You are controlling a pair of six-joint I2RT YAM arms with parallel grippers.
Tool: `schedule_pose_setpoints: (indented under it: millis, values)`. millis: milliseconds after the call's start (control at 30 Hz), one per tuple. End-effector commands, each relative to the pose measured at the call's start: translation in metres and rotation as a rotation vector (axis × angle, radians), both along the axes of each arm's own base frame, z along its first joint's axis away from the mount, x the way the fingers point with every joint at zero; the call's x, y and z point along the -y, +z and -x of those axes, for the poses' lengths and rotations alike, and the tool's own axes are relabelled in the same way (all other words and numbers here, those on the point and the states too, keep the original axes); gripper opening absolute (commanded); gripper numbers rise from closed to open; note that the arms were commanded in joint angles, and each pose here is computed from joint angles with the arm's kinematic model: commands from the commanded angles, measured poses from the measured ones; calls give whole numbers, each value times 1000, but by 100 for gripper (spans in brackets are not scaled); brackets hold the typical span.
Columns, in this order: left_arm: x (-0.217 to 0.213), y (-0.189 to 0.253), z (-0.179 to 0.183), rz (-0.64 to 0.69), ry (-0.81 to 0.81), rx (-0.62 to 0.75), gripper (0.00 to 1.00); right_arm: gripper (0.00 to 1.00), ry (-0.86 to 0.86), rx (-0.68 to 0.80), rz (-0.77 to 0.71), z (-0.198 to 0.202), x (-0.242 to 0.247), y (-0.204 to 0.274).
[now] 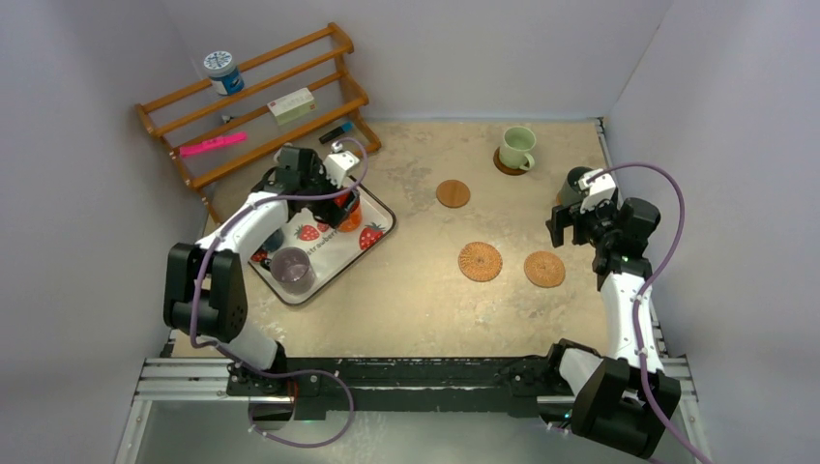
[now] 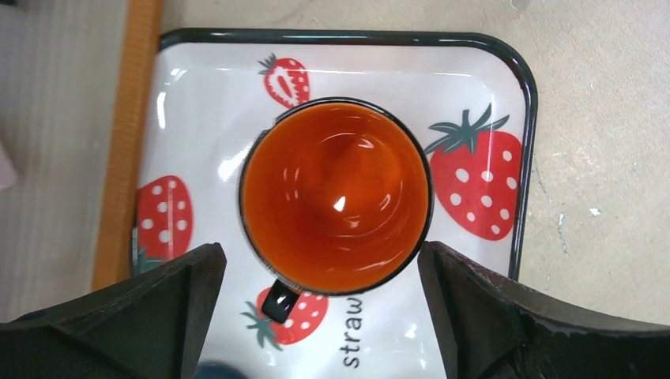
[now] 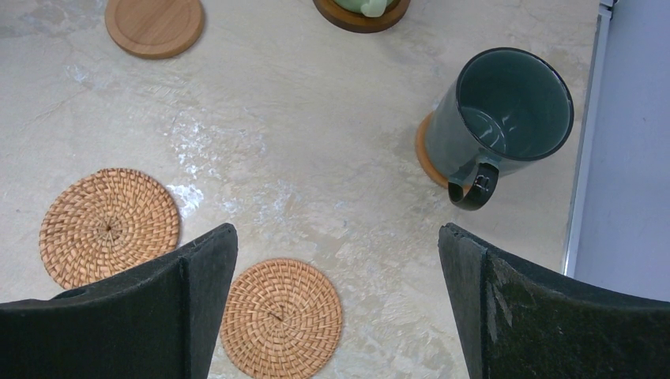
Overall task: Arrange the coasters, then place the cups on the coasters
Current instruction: Pick up the cup from the tray.
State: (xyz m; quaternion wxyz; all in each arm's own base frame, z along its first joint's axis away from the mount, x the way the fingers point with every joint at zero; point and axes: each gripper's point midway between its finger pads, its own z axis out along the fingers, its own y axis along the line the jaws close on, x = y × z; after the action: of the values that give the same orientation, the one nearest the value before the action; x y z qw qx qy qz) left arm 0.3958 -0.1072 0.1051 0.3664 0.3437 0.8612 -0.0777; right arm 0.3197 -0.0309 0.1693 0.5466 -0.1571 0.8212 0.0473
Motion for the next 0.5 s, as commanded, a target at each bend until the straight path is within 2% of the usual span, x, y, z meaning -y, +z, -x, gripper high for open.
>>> schedule_pose_setpoints:
  millis: [0, 233, 467]
  values:
    - [-12, 34, -4, 17, -47, 86, 100, 99, 15, 32, 6, -2, -2, 6]
    - [-25, 17, 2, -31, -103, 54, 99, 99, 19, 37, 5, 0, -3, 8]
    - [-27, -1, 7, -45, -161, 21, 93, 99, 23, 38, 7, 1, -4, 8]
